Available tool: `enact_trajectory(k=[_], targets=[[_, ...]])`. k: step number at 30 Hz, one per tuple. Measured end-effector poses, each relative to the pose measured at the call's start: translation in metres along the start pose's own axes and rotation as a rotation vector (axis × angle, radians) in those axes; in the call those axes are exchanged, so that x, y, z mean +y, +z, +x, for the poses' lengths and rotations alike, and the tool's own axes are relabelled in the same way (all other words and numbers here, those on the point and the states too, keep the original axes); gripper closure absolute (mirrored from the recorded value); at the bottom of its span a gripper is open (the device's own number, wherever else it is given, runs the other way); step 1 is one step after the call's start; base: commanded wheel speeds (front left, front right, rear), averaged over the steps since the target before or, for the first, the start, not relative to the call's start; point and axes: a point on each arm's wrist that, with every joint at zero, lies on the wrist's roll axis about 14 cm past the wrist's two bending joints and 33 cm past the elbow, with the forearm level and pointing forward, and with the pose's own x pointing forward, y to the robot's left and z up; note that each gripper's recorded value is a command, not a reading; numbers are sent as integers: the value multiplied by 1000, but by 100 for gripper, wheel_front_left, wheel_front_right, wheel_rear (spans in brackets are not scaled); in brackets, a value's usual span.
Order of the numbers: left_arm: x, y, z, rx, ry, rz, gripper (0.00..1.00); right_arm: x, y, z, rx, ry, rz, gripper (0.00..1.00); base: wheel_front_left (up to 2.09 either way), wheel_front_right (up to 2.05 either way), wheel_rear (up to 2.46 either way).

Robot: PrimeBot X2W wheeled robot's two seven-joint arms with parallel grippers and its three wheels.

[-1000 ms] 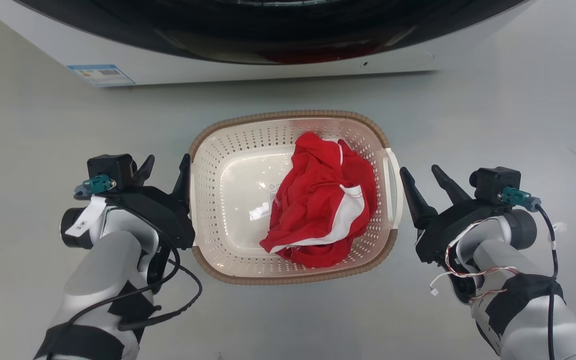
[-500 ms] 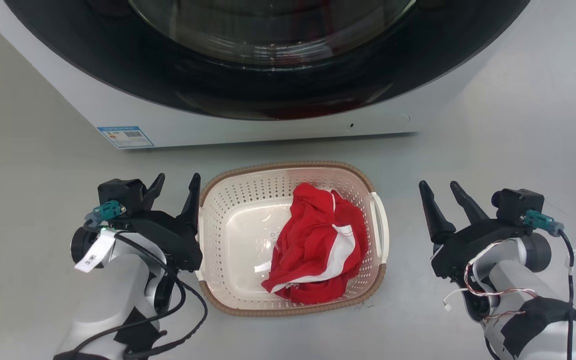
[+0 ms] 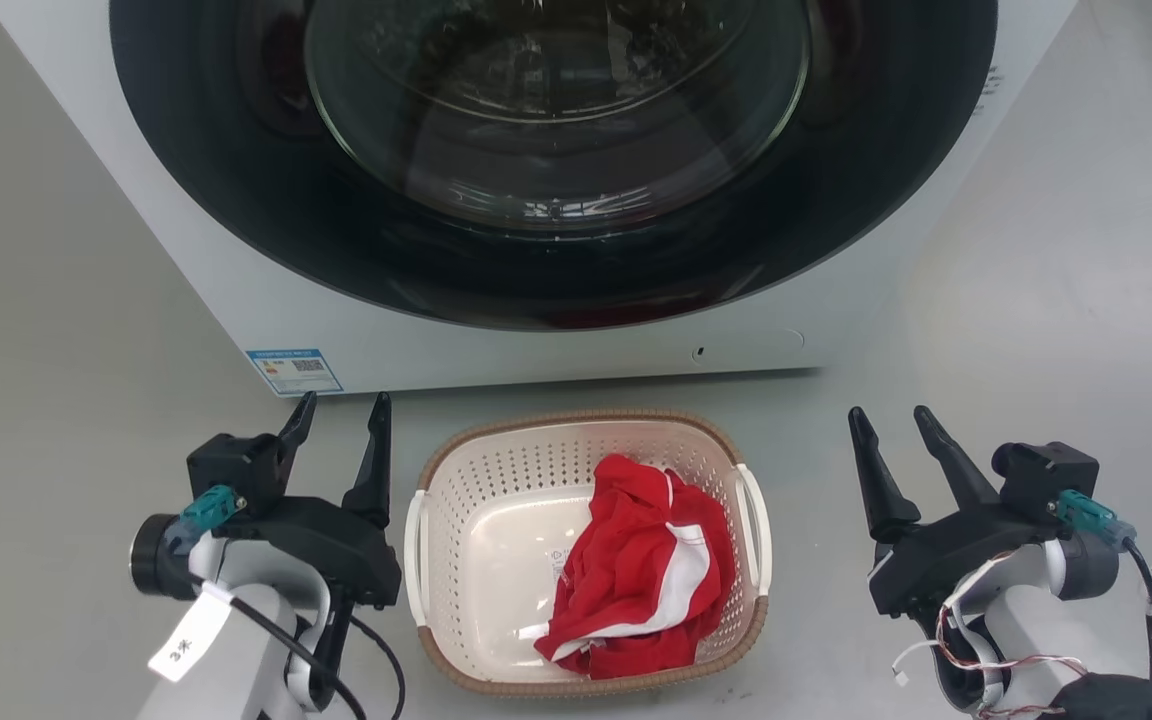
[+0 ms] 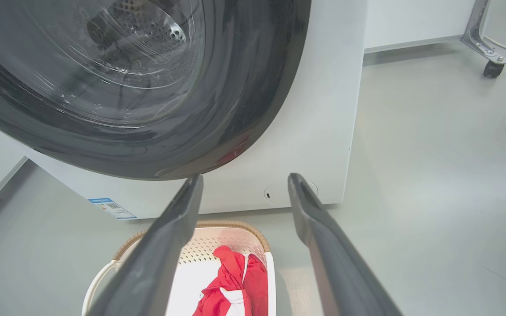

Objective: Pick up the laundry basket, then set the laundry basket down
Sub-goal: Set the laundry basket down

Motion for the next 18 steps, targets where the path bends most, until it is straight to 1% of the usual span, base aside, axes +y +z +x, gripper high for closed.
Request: enact_trajectory(k=[4,10,13,18], targets=[[1,18,-18,-67,12,34,0,2,19,-15,-63,-10,-25,0,0,0,0],[-9,35,-49,-146,3,55,0,8,41,-39,-143,-9,-66,0,0,0,0],[-13,41,-65,-180,0,79,0,9,45,-53,-166,-13,-73,0,0,0,0],[-19,45,-91,-217,-5,85,0,8,47,-75,-192,-29,-72,0,0,0,0]])
